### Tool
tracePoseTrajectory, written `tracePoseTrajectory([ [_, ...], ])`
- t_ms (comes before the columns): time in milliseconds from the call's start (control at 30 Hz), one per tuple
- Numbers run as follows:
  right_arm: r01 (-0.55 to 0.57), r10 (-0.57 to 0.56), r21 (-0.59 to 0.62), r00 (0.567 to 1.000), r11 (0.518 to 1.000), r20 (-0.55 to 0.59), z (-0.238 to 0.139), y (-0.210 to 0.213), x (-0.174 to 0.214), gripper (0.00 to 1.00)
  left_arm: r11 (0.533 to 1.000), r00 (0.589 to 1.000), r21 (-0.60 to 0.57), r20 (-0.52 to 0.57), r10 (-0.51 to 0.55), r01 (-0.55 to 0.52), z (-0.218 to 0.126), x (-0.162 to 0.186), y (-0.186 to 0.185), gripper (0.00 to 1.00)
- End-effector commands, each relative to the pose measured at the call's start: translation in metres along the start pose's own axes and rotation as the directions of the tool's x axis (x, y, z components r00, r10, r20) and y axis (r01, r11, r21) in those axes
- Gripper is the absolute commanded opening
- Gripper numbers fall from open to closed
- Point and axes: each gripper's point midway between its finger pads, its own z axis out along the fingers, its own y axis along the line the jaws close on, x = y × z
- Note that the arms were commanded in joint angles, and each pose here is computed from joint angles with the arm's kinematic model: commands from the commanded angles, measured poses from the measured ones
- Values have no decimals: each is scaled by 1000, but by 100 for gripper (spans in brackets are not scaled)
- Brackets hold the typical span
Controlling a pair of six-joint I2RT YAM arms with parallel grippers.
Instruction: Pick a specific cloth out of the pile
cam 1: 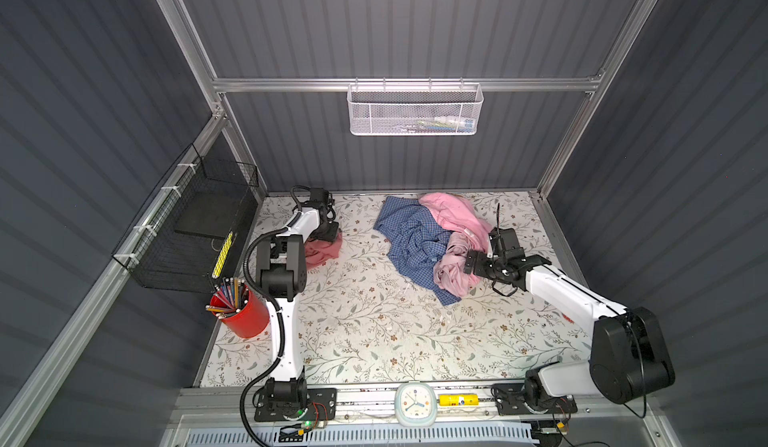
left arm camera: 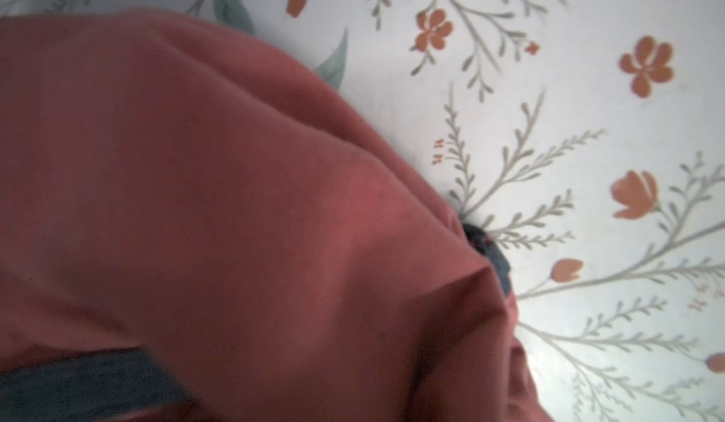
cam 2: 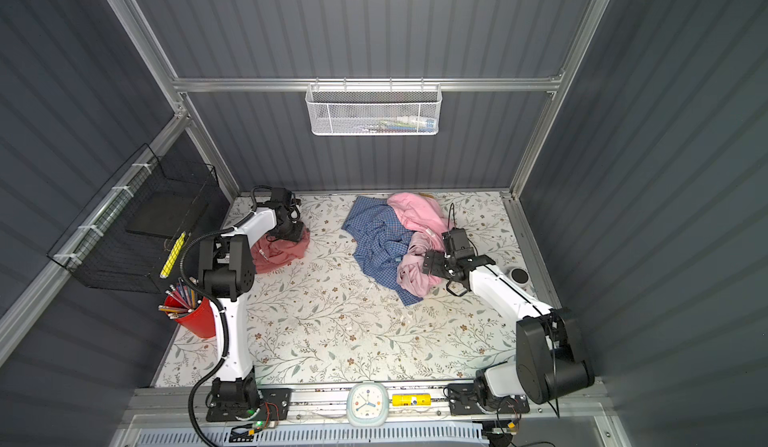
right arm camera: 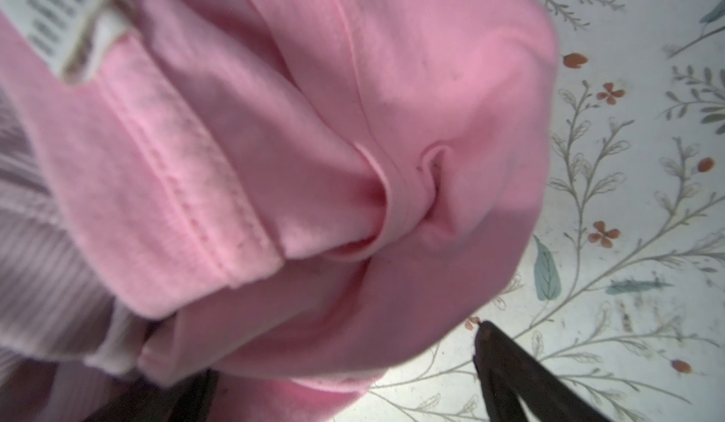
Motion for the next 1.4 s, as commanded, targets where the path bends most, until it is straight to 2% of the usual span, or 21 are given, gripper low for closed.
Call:
tracePoseTrajectory([
  [0,24,-25,12,999,1000,36,-9,3,-13,99,962,977,198,-63,203,-187,15,36,-50,41],
  [167,44,-45,23,998,999,31,-10,1,-13,99,906,930,232,-10,367,-355,15,37,-56,40],
  [300,55,-56,32,998,998,20,-11,0,-13,99,863,899,261,54,435,-433,13,30,-63,40],
  [400,62,-63,35,997,997,34,-14,1,-18,99,842,873,242,49,485,-482,19,27,-59,41],
  [467,67,-68,39,997,997,29,-15,1,-18,99,844,869,217,42,493,-490,21,22,-53,42],
  [600,70,-71,47,997,996,17,-14,0,-16,99,856,868,158,24,495,-493,25,15,-40,53],
  [767,84,-85,36,996,996,32,-15,2,-20,99,888,891,66,29,454,-455,19,2,-26,58],
  [900,102,-103,22,994,995,45,-19,6,-25,99,894,895,54,53,443,-445,5,-6,-26,75],
  [1067,115,-117,30,990,993,84,-28,7,-33,99,905,903,13,81,423,-425,-12,-12,-21,90],
  [1133,127,-129,27,986,992,102,-34,8,-37,99,909,905,-8,95,416,-417,-21,-15,-19,100],
  [1367,176,-176,17,964,984,201,-58,13,-55,99,929,914,-88,167,370,-360,-65,-27,-10,100],
])
